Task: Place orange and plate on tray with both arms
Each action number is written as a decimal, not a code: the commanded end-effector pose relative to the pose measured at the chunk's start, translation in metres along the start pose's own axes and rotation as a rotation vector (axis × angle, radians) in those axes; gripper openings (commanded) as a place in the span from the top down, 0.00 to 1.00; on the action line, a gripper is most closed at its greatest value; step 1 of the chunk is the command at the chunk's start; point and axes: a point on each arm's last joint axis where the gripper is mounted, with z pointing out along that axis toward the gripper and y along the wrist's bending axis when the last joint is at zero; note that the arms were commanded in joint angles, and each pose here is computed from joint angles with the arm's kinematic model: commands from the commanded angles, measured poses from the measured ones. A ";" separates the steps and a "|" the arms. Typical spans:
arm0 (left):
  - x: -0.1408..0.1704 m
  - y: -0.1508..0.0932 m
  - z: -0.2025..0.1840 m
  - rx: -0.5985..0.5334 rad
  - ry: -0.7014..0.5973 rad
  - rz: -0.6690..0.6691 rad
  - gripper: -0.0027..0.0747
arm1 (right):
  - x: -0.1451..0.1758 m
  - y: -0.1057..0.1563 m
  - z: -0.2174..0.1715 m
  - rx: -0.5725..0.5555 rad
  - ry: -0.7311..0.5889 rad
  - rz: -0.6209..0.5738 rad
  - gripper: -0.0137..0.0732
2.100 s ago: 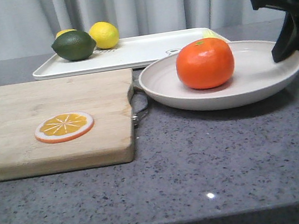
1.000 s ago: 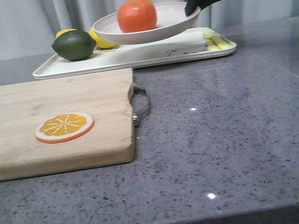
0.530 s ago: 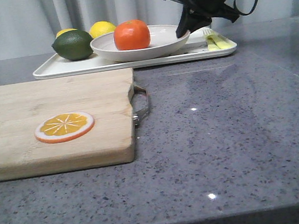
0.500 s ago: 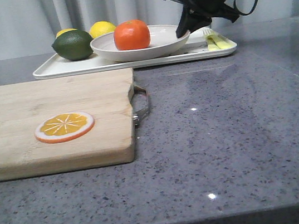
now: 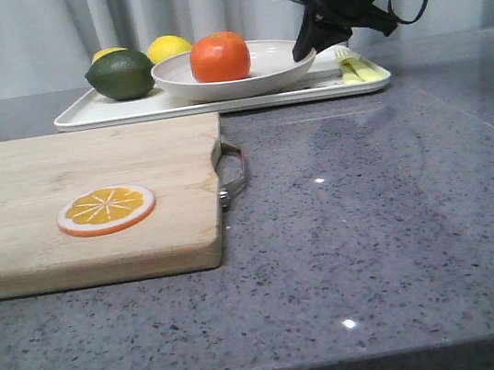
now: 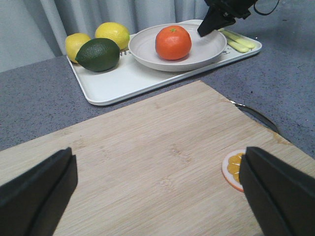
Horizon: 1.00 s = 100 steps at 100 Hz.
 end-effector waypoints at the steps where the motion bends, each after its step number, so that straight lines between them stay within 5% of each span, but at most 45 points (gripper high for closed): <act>1: -0.013 0.004 -0.002 -0.045 -0.072 -0.016 0.14 | -0.030 0.024 -0.040 -0.048 -0.138 -0.013 0.90; 28: -0.013 0.004 -0.002 -0.045 -0.072 -0.016 0.14 | -0.027 0.025 -0.040 -0.055 -0.107 -0.014 0.76; 61: -0.013 0.004 -0.002 -0.045 -0.072 -0.016 0.14 | -0.032 0.024 -0.042 -0.046 -0.154 -0.013 0.27; 81: -0.013 0.004 -0.002 -0.045 -0.072 -0.016 0.14 | -0.043 0.031 -0.068 -0.048 -0.196 -0.048 0.26; 100: -0.013 0.004 -0.002 -0.045 -0.072 -0.016 0.14 | -0.056 0.047 -0.121 -0.053 -0.216 -0.221 0.28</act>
